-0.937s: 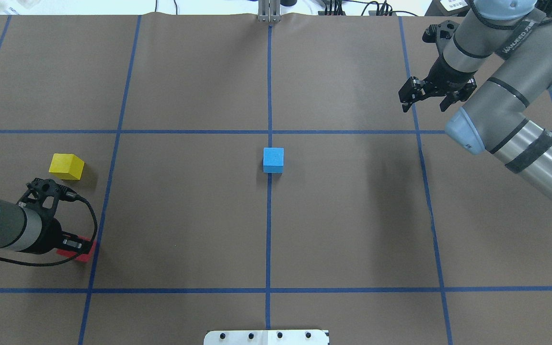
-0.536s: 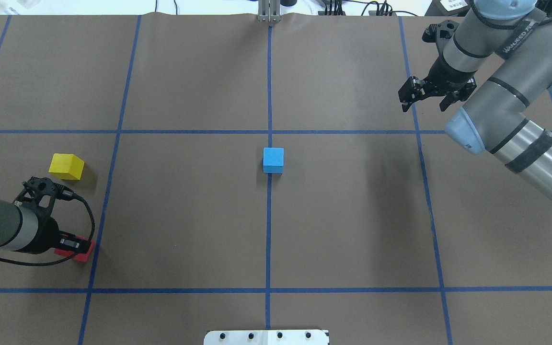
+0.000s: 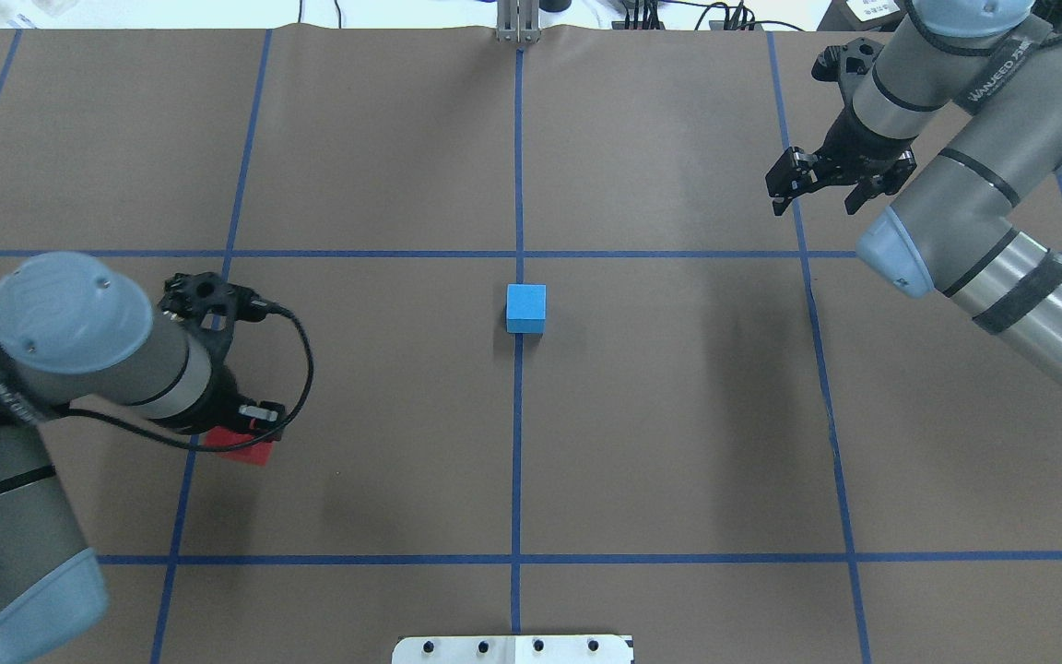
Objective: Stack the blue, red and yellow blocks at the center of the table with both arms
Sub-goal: 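Carry the red cube with the left gripper over the blue cube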
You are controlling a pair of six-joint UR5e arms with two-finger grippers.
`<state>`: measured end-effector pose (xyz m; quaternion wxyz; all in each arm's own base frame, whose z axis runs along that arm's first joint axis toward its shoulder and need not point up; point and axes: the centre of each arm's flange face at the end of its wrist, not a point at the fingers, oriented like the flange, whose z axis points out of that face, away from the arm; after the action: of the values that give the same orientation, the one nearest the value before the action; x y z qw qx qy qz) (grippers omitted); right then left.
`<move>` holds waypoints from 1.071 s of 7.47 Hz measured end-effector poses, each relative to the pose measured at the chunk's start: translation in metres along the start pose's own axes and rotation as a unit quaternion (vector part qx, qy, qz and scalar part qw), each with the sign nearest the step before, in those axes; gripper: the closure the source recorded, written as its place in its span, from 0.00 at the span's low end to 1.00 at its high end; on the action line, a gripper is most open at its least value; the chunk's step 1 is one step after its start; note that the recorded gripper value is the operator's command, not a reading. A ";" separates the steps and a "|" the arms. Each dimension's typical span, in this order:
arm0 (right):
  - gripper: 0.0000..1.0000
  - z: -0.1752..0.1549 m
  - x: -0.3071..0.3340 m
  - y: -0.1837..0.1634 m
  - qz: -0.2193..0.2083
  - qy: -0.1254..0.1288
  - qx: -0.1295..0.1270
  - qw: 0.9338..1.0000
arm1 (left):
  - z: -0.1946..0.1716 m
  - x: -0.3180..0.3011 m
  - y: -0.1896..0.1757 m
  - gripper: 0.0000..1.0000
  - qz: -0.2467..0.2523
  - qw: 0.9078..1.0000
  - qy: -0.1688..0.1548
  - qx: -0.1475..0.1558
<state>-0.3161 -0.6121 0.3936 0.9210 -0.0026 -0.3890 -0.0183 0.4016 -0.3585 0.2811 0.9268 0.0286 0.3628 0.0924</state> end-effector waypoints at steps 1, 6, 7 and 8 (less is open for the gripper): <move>0.01 -0.001 0.001 -0.001 0.001 0.001 0.002 1.000 | -0.029 0.038 -0.019 1.00 -0.017 1.000 -0.010 -0.005; 0.01 -0.009 0.004 -0.005 0.004 0.000 0.008 1.000 | -0.016 0.168 -0.137 1.00 -0.074 0.997 0.028 0.025; 0.01 -0.009 0.004 -0.005 0.004 0.000 0.009 1.000 | -0.012 0.184 -0.151 1.00 -0.073 0.996 0.035 0.029; 0.01 -0.010 0.004 -0.006 0.005 0.000 0.009 1.000 | -0.012 0.201 -0.165 1.00 -0.075 0.996 0.038 0.031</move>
<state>-0.3065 -0.6180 0.3900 0.9212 0.0040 -0.3889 -0.0105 0.5630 -0.4816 0.1181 0.9153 0.0264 0.4018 0.0123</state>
